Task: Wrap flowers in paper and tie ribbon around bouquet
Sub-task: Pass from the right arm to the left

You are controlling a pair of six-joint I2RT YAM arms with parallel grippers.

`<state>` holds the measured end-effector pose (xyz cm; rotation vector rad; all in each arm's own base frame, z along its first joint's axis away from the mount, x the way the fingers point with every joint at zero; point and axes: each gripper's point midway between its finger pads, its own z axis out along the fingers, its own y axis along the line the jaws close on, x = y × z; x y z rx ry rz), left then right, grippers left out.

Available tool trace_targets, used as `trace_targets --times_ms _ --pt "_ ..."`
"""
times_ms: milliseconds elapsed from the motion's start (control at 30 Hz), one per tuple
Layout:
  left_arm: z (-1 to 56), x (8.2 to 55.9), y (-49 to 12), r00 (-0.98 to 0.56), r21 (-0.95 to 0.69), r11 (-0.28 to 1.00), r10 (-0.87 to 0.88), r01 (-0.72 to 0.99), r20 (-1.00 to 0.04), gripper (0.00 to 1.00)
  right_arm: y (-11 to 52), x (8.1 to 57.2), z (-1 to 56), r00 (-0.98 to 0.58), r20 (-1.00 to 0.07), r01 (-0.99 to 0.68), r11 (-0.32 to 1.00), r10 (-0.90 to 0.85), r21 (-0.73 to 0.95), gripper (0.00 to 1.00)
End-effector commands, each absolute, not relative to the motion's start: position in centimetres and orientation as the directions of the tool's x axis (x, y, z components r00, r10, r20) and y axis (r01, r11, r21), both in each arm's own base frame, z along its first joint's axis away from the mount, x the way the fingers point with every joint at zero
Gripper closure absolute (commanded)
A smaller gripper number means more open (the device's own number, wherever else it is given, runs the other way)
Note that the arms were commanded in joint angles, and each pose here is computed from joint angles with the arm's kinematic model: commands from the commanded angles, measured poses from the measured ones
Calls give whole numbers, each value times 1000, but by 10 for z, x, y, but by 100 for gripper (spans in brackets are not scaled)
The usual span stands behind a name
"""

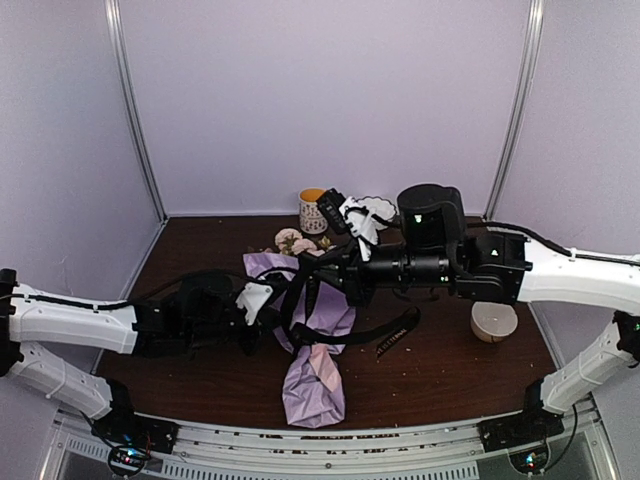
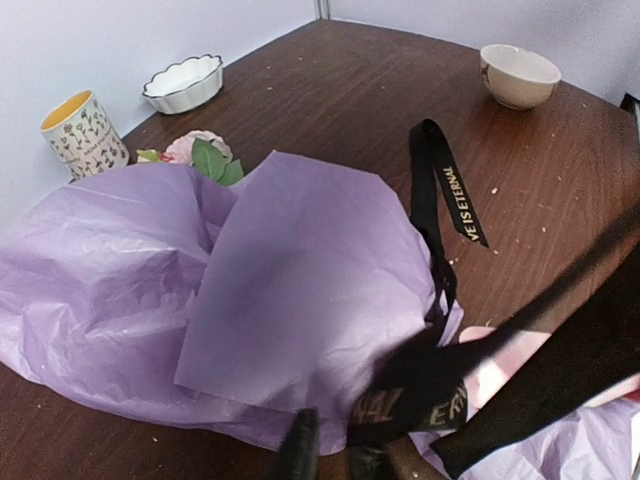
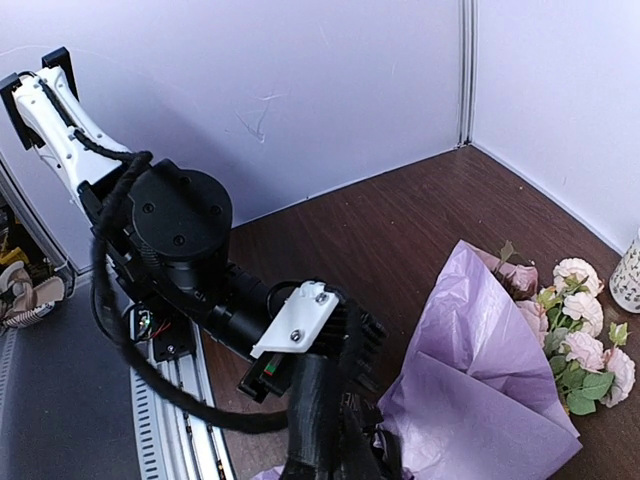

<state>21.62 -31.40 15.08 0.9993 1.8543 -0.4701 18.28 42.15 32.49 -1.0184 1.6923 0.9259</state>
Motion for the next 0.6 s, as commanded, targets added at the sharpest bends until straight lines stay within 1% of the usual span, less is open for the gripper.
trace_targets --times_ms 0,67,233,300,433,500,567 --pt "164 229 -323 -212 61 613 363 788 -907 95 414 175 324 -256 -944 -917 362 -207 169 100" --pt "168 230 -326 -209 39 598 341 800 -917 100 415 173 320 -265 -944 -919 349 -198 184 100" --pt "177 216 -334 -182 9 526 310 850 -933 100 420 171 303 -310 -925 -914 338 -220 226 100" --pt "176 213 -332 -177 7 517 307 856 -935 100 420 170 301 -314 -925 -913 336 -212 233 100" --pt "177 222 -319 -194 14 585 292 811 -936 100 420 167 293 -332 -919 -910 327 -213 254 100" --pt "182 230 -312 -207 5 625 265 780 -942 100 425 162 284 -362 -905 -907 307 -223 287 100" --pt "187 235 -308 -207 -13 637 232 771 -950 100 437 152 273 -398 -890 -902 273 -223 335 99"
